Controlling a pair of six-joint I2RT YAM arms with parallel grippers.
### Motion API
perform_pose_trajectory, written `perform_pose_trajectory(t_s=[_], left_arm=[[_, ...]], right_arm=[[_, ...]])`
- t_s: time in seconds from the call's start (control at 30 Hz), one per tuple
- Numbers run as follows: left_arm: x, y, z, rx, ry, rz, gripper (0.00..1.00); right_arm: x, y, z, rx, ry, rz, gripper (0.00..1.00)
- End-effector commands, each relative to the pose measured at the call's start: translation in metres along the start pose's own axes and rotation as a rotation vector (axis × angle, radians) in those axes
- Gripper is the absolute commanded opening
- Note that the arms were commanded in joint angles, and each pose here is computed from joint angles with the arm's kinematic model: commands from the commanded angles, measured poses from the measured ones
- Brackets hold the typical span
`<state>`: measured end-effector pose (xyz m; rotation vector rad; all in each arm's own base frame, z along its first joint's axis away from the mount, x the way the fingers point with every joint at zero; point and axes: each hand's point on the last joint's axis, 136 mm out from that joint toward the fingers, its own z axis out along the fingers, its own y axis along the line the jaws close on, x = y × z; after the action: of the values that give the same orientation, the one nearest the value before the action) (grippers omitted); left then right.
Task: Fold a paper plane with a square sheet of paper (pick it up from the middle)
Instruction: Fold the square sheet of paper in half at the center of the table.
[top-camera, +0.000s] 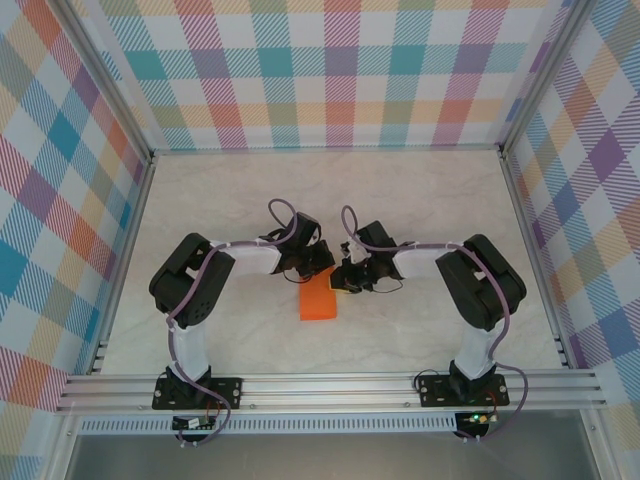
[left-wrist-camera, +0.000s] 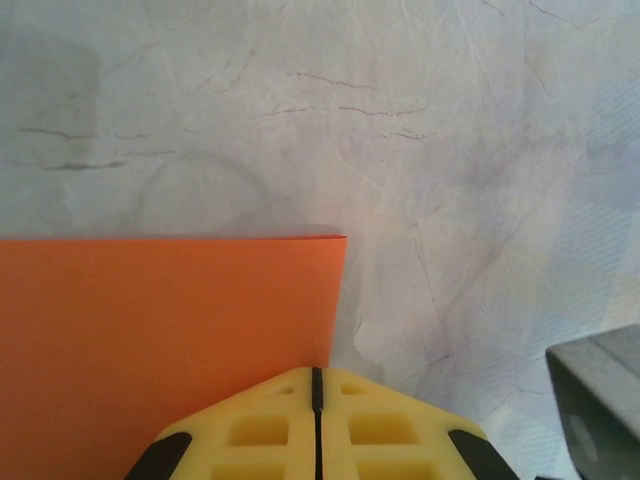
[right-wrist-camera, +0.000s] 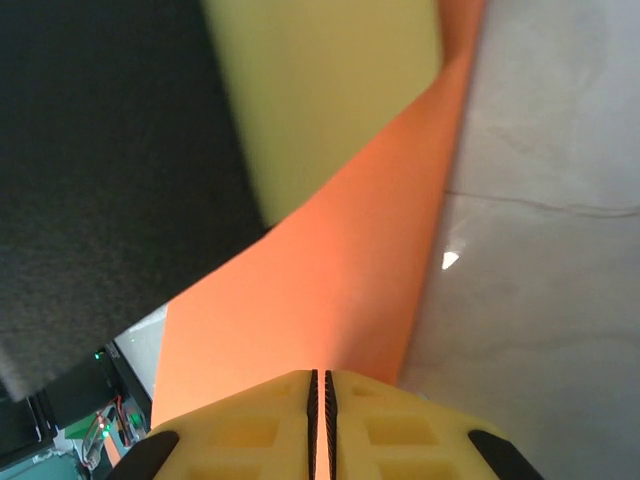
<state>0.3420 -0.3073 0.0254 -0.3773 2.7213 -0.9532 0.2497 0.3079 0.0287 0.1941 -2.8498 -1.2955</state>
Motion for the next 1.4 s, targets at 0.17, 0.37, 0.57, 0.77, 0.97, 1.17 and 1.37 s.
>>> perform_pose_trajectory(t_s=[0.17, 0.37, 0.57, 0.77, 0.97, 1.17, 1.37], left_arm=[[-0.004, 0.022, 0.008, -0.061, -0.012, -0.034, 0.07], [-0.005, 0.029, 0.010, -0.077, -0.015, -0.040, 0.07], [-0.007, 0.035, 0.012, -0.091, -0.017, -0.045, 0.06], [-0.007, 0.039, 0.014, -0.099, -0.017, -0.046, 0.06], [-0.007, 0.040, 0.015, -0.098, -0.014, -0.047, 0.06], [-0.004, 0.036, 0.015, -0.081, 0.001, -0.045, 0.06], [-0.006, 0.020, 0.007, -0.031, 0.006, -0.038, 0.07]], right_arm=[[0.012, -0.012, 0.016, 0.044, 0.028, 0.068, 0.13], [0.030, -0.026, 0.020, 0.072, 0.061, 0.104, 0.13], [0.050, -0.022, 0.022, 0.070, 0.104, 0.095, 0.13], [0.076, -0.023, 0.014, 0.086, 0.132, 0.105, 0.13], [0.096, -0.026, 0.009, 0.100, 0.152, 0.124, 0.13], [0.077, 0.003, -0.013, 0.076, 0.050, 0.051, 0.13], [0.045, 0.012, -0.030, 0.144, -0.081, 0.021, 0.15]])
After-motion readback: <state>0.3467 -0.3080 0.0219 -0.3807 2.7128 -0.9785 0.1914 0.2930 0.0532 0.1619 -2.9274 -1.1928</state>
